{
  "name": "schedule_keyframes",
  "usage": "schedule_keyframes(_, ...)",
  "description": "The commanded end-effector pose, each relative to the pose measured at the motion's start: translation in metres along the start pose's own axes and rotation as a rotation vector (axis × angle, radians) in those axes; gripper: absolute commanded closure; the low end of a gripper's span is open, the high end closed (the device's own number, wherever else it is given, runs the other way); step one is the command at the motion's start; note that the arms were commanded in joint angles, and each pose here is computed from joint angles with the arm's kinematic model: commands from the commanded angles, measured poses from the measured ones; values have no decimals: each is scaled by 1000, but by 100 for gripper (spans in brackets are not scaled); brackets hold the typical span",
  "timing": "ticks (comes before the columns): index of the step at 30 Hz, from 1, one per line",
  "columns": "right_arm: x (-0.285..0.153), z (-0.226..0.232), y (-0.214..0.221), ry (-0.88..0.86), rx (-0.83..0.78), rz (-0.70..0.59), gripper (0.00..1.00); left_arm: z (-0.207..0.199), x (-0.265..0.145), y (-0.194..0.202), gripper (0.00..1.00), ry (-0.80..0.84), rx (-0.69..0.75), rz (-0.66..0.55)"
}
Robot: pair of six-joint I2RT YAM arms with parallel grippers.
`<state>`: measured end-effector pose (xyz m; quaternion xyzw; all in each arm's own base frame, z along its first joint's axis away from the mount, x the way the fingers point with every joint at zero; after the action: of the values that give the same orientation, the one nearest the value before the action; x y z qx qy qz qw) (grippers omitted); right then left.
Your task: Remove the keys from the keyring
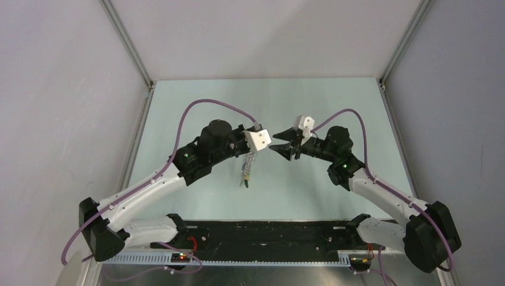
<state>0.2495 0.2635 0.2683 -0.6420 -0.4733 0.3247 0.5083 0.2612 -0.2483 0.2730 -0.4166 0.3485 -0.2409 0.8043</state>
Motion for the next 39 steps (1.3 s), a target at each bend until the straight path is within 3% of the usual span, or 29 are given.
schedule_keyframes(1,6,11,-6,-89,-228,62,55,-5,-11,-33,100,16,57,-142)
schedule_keyframes(13,36,13,-27,-146,-299,55,62,-13,-10,-30,100,29,97,-135)
schedule_keyframes(18,40,15,-18,-145,-287,89,54,-8,-10,-29,100,3,96,-120)
schedule_keyframes(22,42,12,-10,-126,-279,118,55,-6,-11,-31,100,-7,95,-124)
schedule_keyframes(27,45,9,-13,-115,-269,95,69,-8,-13,-33,100,4,95,-136)
schedule_keyframes(34,49,9,-19,-115,-245,64,74,-7,-13,-32,100,2,97,-134)
schedule_keyframes(37,50,2,-18,-83,-224,82,98,-8,-12,-30,100,2,98,-127)
schedule_keyframes(39,46,-3,-22,-74,-201,78,100,-8,-10,-29,100,0,99,-119)
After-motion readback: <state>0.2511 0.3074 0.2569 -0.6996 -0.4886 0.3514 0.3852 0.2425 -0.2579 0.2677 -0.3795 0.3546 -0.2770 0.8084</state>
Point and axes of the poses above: each gripper's point midway between its finger pads, its own x axis out along the fingers, its own z axis along the line the jaws close on, y = z × x, the point moved 2 cm from there along -x, back along the fingers, and after that the axes turned 11 degrees about -x, right-handed, at the moved point
